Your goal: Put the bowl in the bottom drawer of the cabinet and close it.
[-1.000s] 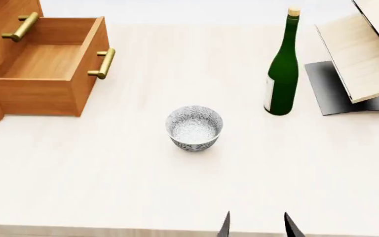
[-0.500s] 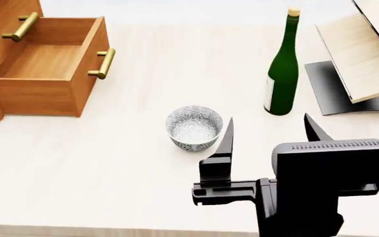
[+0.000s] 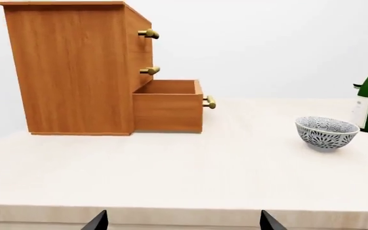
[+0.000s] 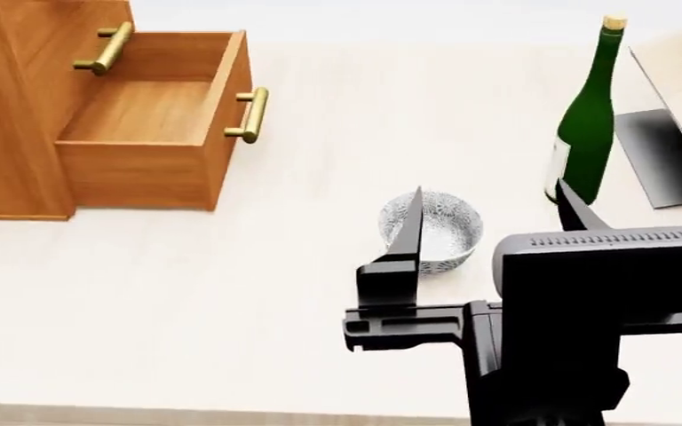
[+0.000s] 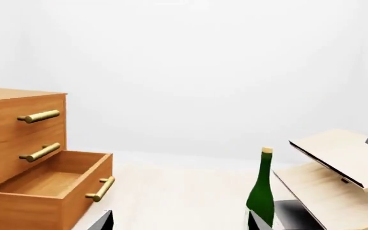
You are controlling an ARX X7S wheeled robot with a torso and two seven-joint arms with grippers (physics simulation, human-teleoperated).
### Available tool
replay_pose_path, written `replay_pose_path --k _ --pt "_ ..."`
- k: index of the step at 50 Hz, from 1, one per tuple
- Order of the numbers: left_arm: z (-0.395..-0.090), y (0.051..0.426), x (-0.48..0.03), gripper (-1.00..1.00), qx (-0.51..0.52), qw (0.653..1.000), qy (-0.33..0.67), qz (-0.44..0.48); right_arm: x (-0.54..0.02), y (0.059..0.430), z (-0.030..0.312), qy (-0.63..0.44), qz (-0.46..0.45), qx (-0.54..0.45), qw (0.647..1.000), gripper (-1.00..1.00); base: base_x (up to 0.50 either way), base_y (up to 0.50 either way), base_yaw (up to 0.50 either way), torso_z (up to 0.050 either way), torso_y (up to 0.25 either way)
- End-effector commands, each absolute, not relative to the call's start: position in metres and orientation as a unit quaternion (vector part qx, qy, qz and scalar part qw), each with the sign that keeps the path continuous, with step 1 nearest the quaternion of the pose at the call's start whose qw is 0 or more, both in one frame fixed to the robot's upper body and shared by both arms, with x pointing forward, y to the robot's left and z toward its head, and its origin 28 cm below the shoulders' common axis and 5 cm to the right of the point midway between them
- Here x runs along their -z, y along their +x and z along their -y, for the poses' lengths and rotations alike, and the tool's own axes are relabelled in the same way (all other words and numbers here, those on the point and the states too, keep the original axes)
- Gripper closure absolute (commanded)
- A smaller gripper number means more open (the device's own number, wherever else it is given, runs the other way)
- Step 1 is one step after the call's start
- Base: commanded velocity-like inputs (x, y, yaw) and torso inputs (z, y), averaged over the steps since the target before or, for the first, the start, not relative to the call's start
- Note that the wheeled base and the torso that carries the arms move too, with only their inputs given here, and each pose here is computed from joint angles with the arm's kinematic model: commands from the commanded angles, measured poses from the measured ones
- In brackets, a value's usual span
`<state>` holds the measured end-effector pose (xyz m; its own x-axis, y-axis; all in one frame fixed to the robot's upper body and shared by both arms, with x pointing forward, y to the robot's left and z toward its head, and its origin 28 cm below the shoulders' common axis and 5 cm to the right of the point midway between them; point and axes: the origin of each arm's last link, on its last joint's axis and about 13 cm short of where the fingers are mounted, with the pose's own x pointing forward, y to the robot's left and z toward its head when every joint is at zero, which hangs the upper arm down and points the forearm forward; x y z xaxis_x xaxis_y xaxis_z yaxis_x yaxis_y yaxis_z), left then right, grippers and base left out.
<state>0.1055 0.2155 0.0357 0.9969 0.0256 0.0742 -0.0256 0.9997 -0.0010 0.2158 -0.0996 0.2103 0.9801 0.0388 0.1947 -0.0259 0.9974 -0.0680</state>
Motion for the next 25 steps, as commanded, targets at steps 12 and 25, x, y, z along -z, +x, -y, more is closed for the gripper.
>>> replay_pose_path --k 12,25 --pt "-0.2151 0.1051 -0.0351 -1.00 -0.009 0.999 0.005 0.039 -0.2072 0.2148 0.0974 -0.020 0.093 -0.024 0.995 -1.00 0.00 0.50 0.00 0.000 0.000" --pt "-0.2150 0.1046 -0.0344 -1.00 -0.007 0.999 0.008 0.040 -0.2027 0.2137 0.0936 -0.028 0.090 -0.036 0.995 -1.00 0.00 0.33 0.00 0.000 0.000"
